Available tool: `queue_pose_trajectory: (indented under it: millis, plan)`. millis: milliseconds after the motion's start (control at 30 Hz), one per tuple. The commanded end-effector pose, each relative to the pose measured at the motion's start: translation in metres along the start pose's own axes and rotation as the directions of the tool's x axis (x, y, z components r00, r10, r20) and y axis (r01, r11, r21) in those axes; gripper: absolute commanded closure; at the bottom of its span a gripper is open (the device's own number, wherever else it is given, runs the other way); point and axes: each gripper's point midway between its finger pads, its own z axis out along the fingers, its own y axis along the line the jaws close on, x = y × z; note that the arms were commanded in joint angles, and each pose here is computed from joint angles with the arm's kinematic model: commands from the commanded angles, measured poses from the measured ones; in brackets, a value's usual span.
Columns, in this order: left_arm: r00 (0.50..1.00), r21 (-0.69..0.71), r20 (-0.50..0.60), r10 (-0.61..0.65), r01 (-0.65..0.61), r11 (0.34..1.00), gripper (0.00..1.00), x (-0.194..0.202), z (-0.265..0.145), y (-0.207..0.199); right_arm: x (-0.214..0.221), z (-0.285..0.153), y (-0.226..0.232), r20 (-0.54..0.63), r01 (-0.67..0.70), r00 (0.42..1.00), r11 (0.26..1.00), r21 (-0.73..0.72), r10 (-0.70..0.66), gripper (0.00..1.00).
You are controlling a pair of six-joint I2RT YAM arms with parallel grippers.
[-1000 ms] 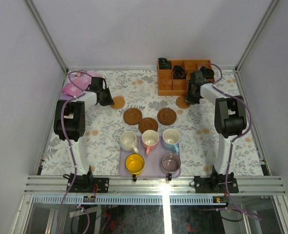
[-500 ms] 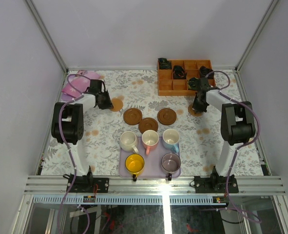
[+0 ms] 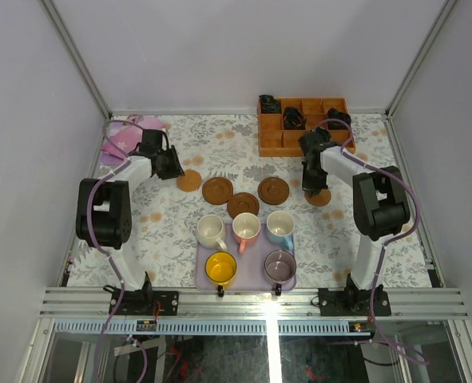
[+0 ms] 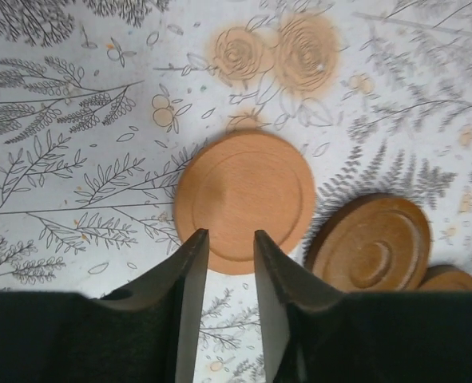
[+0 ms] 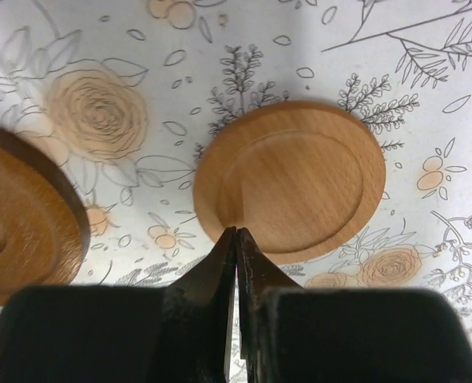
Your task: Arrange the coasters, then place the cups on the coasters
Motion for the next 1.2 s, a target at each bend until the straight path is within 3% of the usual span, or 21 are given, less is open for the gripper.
queue_pose_trajectory:
  millis: [0,100,267,567,867,1167]
  plan:
    - [0.993,0.058,0.11,0.029,-0.036,0.998,0.66,-0.032,-0.028,-0.024,-0.029,-0.034,0.004,0.062,0.059,0.996,0.998,0.015,-0.06,0.92]
    - [0.99,0.086,0.136,0.039,-0.051,0.995,0.59,-0.035,-0.034,-0.036,-0.045,-0.049,0.01,0.11,0.073,0.991,0.997,-0.006,-0.072,0.87]
    - [0.99,0.178,0.117,0.083,-0.103,0.979,0.6,-0.021,-0.031,-0.068,-0.053,-0.054,0.035,0.136,0.092,0.988,0.988,-0.121,-0.076,0.86]
    - [0.982,0.304,0.006,0.19,-0.183,0.935,0.64,0.033,-0.002,-0.128,-0.037,-0.042,0.09,0.114,0.163,0.985,0.929,-0.331,-0.132,0.96]
    - [0.983,0.29,-0.078,0.168,-0.139,0.947,0.7,0.054,0.023,-0.127,-0.024,-0.031,0.134,0.074,0.219,0.975,0.865,-0.452,-0.209,0.96]
    - [0.981,0.218,-0.117,0.157,-0.129,0.967,0.68,0.063,0.051,-0.111,-0.021,-0.004,0.138,0.014,0.207,0.975,0.878,-0.431,-0.223,0.97]
